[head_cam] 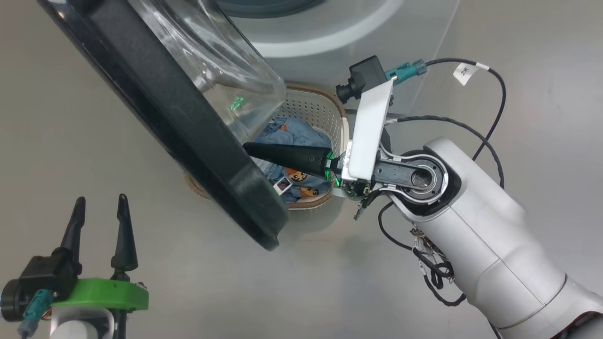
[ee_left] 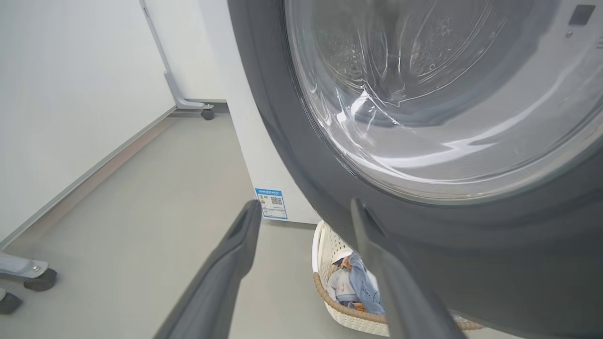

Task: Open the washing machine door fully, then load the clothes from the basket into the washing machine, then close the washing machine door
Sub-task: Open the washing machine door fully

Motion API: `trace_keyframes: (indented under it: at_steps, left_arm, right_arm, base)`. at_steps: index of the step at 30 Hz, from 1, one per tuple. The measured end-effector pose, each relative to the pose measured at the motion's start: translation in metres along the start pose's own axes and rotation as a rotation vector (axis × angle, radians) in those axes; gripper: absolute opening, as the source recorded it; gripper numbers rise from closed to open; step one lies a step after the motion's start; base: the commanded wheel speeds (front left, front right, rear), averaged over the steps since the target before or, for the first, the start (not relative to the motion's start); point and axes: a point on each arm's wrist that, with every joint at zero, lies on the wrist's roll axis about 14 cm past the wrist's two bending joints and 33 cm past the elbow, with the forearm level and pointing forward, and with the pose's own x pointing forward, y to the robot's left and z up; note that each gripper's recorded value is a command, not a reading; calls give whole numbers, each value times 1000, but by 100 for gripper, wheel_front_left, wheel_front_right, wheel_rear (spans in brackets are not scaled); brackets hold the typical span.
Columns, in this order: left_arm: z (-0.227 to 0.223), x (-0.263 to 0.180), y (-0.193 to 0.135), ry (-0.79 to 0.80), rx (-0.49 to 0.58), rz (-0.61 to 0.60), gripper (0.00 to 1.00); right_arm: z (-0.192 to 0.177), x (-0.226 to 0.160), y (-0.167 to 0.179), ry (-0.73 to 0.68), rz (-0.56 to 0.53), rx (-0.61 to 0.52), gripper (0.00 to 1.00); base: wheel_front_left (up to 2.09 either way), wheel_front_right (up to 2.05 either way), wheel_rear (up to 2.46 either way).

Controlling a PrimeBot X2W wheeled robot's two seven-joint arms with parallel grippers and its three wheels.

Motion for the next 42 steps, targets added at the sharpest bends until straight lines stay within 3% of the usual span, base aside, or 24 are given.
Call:
trace_keyframes:
  at_steps: [20,28,35,36,38,39,42]
  left_arm:
    - [29,-56,47,-84,-21,155,100]
    - [35,-82,67,-117,-42,223,100]
    - [35,-94,79,-131,-57,259,100]
    - [37,-93,80,-137,-59,261,100]
    - [39,-94,83,-148,-62,265,100]
    - [40,-94,84,-152,-64,269,100]
    - [39,-98,89,-157,-70,280,100]
  right_arm:
    - [-85,58,29,191,100,99,0]
    - [-99,67,44,199,104,75,0]
    - [-90,64,53,119,84,12,0]
    - [-85,62,53,90,74,-17,18]
    - [-70,58,55,12,55,-76,95]
    - [-60,55,56,-36,46,-108,100]
    - [-36,43,65,-173,25,-221,100]
  base:
    - [0,0,0]
    - [0,0,0]
    - [0,0,0]
    - [0,0,0]
    - [0,0,0]
    - [0,0,0]
    - [0,0,0]
